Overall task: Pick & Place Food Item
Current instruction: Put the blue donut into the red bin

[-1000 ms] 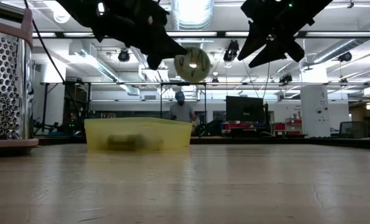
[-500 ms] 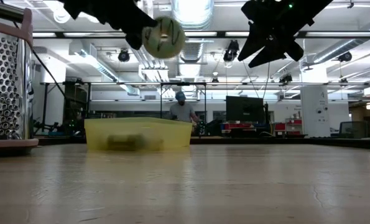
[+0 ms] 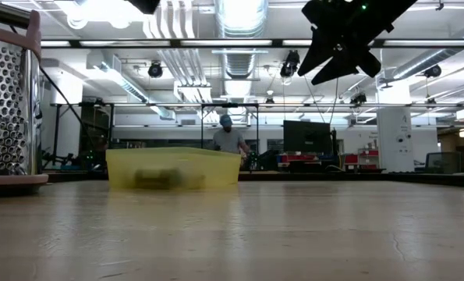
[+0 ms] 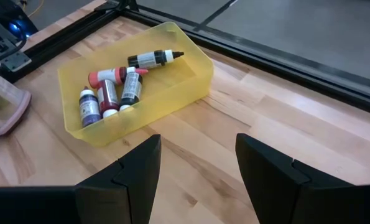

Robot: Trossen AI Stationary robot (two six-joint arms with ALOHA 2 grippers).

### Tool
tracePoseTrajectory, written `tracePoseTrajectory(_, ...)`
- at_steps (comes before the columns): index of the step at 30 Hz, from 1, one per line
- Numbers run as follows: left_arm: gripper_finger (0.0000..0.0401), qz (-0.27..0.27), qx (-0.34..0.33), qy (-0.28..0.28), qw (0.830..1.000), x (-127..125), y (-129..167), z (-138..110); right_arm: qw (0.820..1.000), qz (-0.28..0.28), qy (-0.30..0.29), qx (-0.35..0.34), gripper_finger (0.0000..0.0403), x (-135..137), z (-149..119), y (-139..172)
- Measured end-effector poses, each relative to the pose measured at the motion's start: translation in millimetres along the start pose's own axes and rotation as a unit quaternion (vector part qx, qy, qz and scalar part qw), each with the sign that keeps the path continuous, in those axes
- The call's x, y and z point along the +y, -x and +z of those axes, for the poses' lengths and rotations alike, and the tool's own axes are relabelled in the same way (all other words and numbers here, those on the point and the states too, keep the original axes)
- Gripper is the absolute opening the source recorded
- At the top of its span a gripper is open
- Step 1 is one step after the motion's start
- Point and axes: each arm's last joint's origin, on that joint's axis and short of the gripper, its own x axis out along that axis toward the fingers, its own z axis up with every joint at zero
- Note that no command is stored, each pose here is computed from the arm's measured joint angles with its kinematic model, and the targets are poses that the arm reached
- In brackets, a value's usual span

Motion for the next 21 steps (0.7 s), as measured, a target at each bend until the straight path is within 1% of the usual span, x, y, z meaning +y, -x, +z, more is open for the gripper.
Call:
tracePoseTrajectory(5, 0.0025, -0.06, 0.013, -0.013, 0.998, -31, -12, -2, 1.0, 0.001, 0.0, 0.0, 0.0203, 0, 0, 0)
tracePoseTrajectory(10, 0.0025, -0.121, 0.029, -0.035, 0.992, -63, -21, -6, 1.0, 0.001, 0.0, 0.0, 0.0203, 0, 0, 0)
tracePoseTrajectory(15, 0.0025, -0.163, 0.045, -0.051, 0.984, -85, -23, -11, 1.0, 0.001, -0.001, 0.0, 0.0203, 0, 0, 0)
tracePoseTrajectory(18, 0.0025, -0.175, 0.077, -0.046, 0.98, -93, -22, -17, 1.0, 0.001, -0.001, 0.0, 0.0203, 0, 0, 0)
tracePoseTrajectory(21, 0.0025, -0.177, 0.131, -0.008, 0.975, -97, -19, -27, 1.0, 0.001, 0.0, 0.0, 0.0203, 0, 0, 0)
